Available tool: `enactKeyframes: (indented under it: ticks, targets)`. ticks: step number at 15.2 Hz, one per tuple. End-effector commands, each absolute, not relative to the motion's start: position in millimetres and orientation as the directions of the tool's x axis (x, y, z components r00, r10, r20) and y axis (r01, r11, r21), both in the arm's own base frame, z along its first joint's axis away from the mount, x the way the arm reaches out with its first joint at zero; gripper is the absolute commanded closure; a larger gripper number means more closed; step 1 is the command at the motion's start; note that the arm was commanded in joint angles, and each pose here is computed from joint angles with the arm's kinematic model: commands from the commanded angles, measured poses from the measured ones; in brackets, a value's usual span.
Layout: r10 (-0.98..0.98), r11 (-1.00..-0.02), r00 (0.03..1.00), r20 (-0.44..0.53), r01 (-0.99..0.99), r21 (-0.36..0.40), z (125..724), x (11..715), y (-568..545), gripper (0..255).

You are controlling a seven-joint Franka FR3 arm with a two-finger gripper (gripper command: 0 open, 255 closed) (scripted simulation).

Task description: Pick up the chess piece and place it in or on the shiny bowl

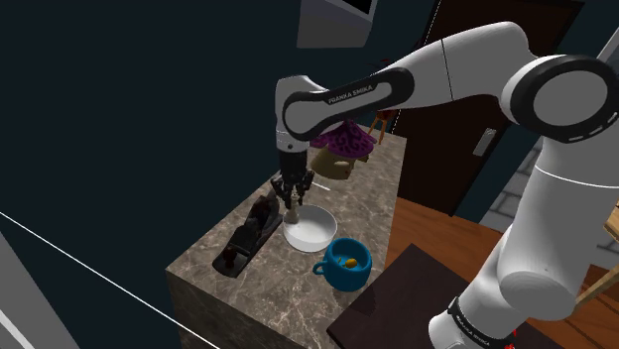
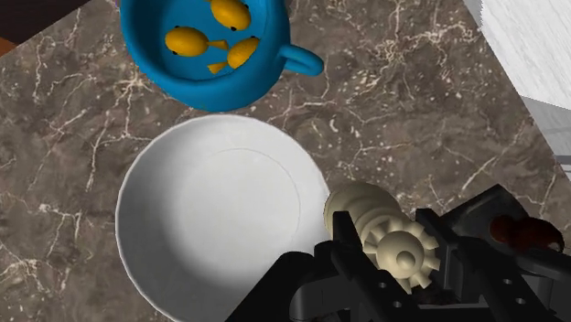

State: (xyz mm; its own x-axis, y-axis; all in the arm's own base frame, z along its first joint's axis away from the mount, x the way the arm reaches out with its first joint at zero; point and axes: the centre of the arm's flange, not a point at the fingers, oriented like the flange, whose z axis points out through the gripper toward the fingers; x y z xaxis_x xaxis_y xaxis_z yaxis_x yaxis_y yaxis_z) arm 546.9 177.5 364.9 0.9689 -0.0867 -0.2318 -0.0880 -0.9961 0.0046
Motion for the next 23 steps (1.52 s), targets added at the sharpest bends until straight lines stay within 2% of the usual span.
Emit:
enactKeyframes:
  ticks: [1, 7, 23]
  targets:
    - [-0.085, -0.996, 0.969, -0.232, -0.087, 0.004, 368.3, 548.2, 152.9, 255]
    - [-0.085, -0.996, 0.969, -0.232, -0.087, 0.004, 376.5, 553.4, 69.6, 255]
    - [-0.085, -0.996, 0.969, -0.232, -0.087, 0.004, 292.0, 553.4, 69.6, 255]
